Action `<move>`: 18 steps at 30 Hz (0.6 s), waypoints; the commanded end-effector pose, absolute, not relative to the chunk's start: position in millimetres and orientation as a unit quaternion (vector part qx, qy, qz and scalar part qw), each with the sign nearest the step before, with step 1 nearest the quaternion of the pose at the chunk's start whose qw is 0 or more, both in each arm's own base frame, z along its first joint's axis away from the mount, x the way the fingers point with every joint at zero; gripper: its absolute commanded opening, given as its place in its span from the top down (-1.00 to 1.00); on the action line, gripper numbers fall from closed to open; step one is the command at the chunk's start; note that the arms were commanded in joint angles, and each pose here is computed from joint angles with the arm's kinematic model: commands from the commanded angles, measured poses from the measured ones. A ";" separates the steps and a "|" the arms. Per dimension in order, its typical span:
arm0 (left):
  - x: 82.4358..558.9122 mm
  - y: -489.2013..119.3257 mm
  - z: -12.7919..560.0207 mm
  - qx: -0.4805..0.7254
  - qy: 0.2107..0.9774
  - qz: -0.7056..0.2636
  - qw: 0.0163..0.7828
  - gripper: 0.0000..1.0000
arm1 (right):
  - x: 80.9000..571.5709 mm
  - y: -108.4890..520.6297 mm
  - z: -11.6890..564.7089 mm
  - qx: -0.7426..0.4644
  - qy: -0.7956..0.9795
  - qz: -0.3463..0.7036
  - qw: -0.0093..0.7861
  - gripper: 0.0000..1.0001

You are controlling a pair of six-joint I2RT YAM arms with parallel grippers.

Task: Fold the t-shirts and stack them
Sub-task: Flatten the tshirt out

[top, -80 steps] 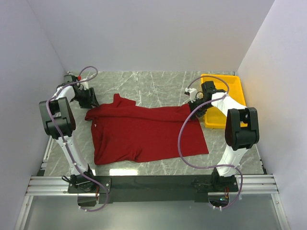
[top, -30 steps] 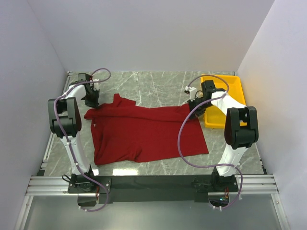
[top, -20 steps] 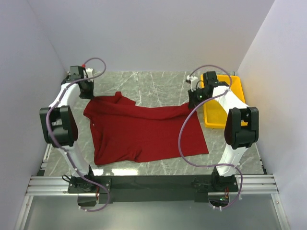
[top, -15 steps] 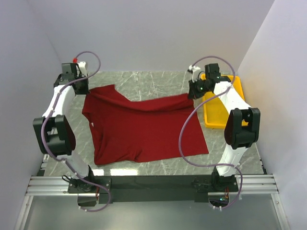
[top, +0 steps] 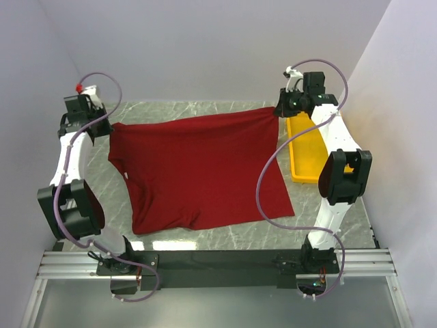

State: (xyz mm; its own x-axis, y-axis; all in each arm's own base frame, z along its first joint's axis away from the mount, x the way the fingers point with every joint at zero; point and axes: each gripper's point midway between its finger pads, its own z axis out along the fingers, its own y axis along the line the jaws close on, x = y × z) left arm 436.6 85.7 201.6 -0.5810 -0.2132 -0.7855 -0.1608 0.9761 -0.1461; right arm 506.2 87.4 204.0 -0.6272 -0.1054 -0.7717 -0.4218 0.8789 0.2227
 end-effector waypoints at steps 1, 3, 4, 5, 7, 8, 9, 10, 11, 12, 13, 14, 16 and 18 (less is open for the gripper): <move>442.5 100.7 268.2 -0.128 0.829 -0.027 0.543 0.99 | 527.4 74.0 236.2 -0.115 0.865 0.180 0.455 1.00; 442.2 103.5 275.5 -0.135 0.822 -0.039 0.552 0.99 | 530.2 61.7 241.4 -0.102 0.863 0.178 0.462 1.00; 442.9 102.6 278.8 -0.134 0.819 -0.043 0.556 0.99 | 530.3 62.6 243.9 -0.104 0.861 0.180 0.464 1.00; 444.1 101.2 283.8 -0.132 0.815 -0.051 0.562 0.99 | 530.2 63.9 247.1 -0.108 0.858 0.185 0.467 1.00; 445.6 99.2 294.7 -0.128 0.807 -0.055 0.574 0.99 | 527.3 70.8 253.6 -0.124 0.850 0.202 0.471 1.00; 447.3 97.8 300.4 -0.125 0.801 -0.061 0.582 0.99 | 527.6 72.3 258.0 -0.132 0.844 0.205 0.477 1.00; 448.3 96.3 308.1 -0.121 0.796 -0.063 0.590 0.99 | 526.5 74.5 262.7 -0.141 0.839 0.211 0.481 1.00; 448.0 95.3 316.7 -0.119 0.789 -0.065 0.599 0.99 | 522.4 81.3 272.1 -0.158 0.828 0.230 0.486 1.00; 448.4 94.9 323.4 -0.118 0.783 -0.067 0.607 0.99 | 523.5 83.5 282.7 -0.169 0.817 0.234 0.499 1.00; 450.4 91.6 336.8 -0.109 0.771 -0.073 0.623 0.99 | 523.3 86.0 292.4 -0.176 0.808 0.241 0.508 1.00; 448.7 89.6 349.9 -0.103 0.760 -0.076 0.637 0.99 | 521.7 91.0 302.8 -0.187 0.797 0.255 0.514 1.00; 448.0 87.7 360.6 -0.103 0.750 -0.081 0.649 0.99 | 524.1 93.5 327.5 -0.196 0.780 0.260 0.535 1.00; 445.6 84.1 396.1 -0.090 0.715 -0.083 0.688 0.99 | 527.4 95.2 350.6 -0.202 0.763 0.270 0.552 1.00; 442.6 81.3 431.7 -0.085 0.679 -0.089 0.724 0.99 | 526.9 98.2 395.7 -0.212 0.731 0.278 0.586 1.00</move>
State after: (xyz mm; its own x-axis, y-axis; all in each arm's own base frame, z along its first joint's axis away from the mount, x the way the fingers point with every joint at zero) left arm 450.5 84.2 300.1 -0.2885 -0.3073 -0.9068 -0.0899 0.9516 -0.2938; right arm 523.5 99.4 297.1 -0.4667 -0.0160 -0.8843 -0.5464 0.7914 0.2741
